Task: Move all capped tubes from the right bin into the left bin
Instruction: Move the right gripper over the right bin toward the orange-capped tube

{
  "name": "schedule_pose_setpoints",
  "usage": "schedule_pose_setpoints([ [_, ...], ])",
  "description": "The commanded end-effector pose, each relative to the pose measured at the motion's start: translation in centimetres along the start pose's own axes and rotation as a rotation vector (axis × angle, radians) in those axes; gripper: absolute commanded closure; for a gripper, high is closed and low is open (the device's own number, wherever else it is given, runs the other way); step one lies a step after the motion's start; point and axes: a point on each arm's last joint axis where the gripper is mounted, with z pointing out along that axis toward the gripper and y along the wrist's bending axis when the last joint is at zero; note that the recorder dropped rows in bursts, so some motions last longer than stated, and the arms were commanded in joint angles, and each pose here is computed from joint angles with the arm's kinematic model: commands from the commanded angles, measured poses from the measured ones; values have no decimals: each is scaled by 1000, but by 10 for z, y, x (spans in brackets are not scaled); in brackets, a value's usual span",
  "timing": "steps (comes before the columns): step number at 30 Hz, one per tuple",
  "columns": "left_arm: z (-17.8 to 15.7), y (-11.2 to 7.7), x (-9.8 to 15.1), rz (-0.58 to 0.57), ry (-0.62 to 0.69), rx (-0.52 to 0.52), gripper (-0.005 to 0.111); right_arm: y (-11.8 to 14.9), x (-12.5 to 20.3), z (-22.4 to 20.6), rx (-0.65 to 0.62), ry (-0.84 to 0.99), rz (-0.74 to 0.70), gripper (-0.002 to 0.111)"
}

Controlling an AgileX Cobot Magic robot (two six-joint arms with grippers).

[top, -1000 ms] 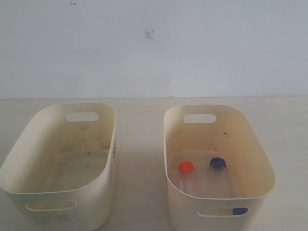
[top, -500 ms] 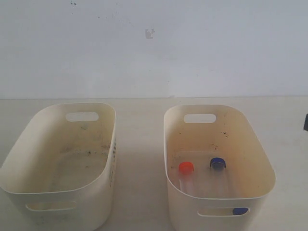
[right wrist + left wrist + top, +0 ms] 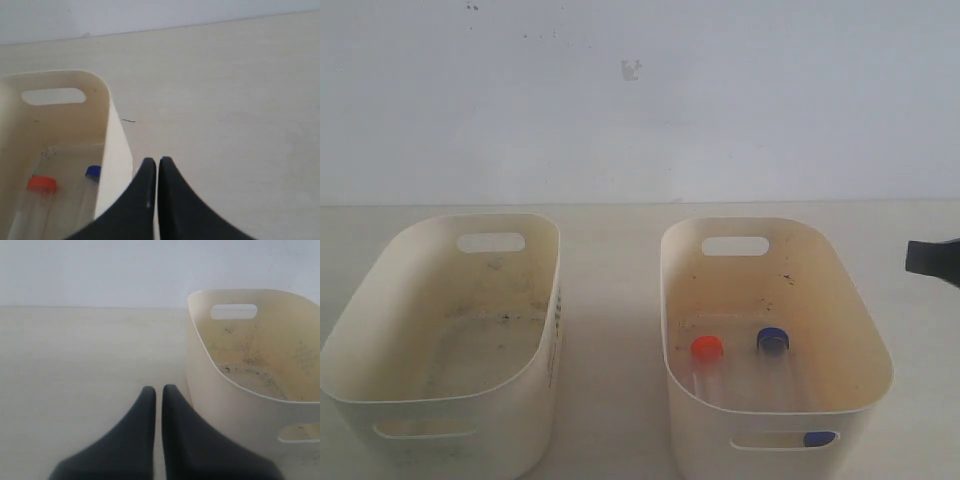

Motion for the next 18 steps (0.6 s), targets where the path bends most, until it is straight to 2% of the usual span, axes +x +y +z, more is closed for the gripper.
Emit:
schedule_pose_setpoints([
  [1,0,0,0,-4,-4,-3,103,29,-24,-7,-99,-28,-218,107],
  [4,0,0,0,-4,-4,-3,103,51,-46,-13,-167,-67,-286,107],
  [7,0,0,0,-4,-4,-3,103,68,-67,-10,-195,3,-314,107],
  [12,0,0,0,-4,-4,-3,103,84,-95,19,-172,213,-337,107],
  [18,0,0,0,-4,-4,-3,103,100,-108,71,-142,523,-350,107],
])
